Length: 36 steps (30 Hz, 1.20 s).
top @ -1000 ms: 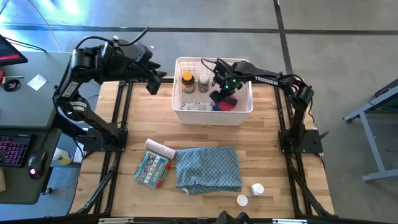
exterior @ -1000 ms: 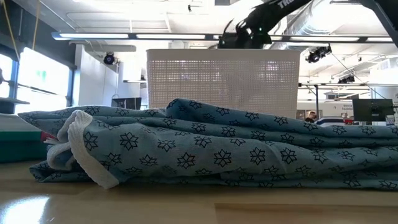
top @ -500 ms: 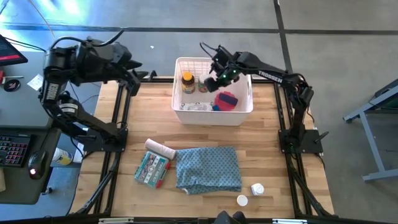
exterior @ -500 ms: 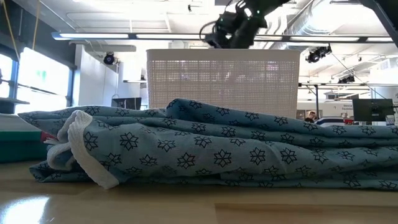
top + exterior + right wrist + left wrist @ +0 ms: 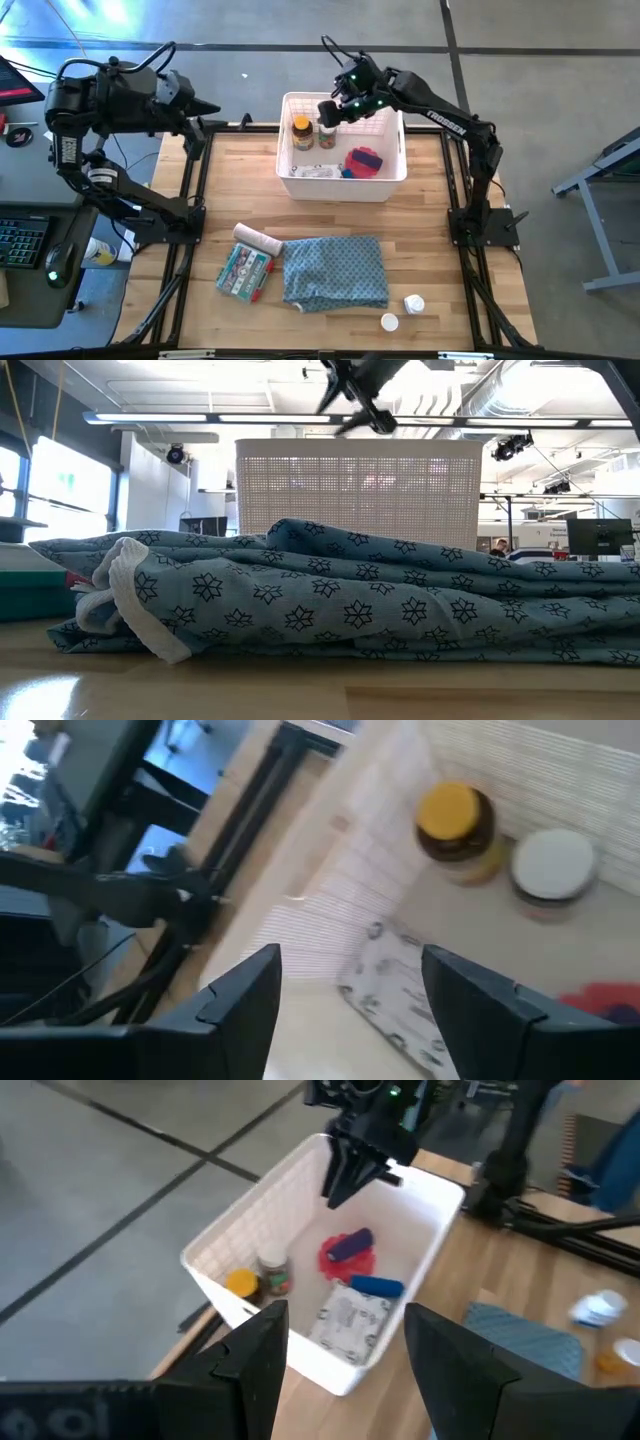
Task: Pick & place medical supplies in basket/bin
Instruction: Put the first aid kit into the white bin
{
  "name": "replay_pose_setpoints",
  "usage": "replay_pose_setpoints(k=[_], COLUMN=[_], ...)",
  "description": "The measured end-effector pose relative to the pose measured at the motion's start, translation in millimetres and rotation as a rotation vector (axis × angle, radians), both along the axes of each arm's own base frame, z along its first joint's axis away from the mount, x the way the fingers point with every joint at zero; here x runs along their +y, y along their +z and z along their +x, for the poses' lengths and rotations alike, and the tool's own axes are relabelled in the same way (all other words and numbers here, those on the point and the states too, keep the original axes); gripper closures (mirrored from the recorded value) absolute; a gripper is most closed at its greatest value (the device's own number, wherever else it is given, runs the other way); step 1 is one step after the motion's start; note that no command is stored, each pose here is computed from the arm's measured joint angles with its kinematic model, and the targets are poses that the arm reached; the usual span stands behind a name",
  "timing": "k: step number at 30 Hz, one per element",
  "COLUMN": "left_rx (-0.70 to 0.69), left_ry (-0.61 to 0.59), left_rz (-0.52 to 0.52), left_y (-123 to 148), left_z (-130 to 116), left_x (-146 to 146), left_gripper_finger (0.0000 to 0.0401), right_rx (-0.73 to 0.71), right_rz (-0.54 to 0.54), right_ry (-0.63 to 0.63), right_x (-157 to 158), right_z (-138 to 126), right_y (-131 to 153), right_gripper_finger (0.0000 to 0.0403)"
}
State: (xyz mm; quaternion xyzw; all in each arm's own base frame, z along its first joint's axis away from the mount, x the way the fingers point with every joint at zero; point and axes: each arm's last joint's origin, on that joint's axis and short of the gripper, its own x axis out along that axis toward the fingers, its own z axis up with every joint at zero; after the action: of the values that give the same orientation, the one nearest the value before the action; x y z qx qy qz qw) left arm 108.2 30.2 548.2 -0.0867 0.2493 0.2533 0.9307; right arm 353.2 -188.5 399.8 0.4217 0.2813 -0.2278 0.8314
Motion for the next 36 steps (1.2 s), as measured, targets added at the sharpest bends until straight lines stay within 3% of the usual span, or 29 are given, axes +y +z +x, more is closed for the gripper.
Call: replay_pose_setpoints(k=[11, 20, 24, 30, 36], left_rx=[-0.020, -0.091, -0.093, 0.024, 0.233], left_ry=[-0.148, -0.062, -0.090, -0.114, 0.015], left_rz=[-0.096, -0.372, -0.518, -0.700, -0.814], left_y=[-1, -3, -6, -27, -72], left_z=[2, 15, 24, 47, 78], left_x=[-5, -5, -6, -17, -36], left_gripper_finger=[0.0167, 0.0167, 0.0167, 0.0167, 0.0167], right_rx=[-0.095, -0.111, -0.071, -0.041, -0.033], right_rz=[-0.070, -0.053, -0.046, -0.167, -0.291], right_ry=[0.217, 0.441, 0.485, 0.488, 0.436], right_x=[61, 98, 111, 124, 130], right_z=[19, 22, 5, -32, -76], right_y=[31, 36, 44, 68, 93], right_gripper_finger=[0.0171, 0.0171, 0.0171, 0.0171, 0.0171])
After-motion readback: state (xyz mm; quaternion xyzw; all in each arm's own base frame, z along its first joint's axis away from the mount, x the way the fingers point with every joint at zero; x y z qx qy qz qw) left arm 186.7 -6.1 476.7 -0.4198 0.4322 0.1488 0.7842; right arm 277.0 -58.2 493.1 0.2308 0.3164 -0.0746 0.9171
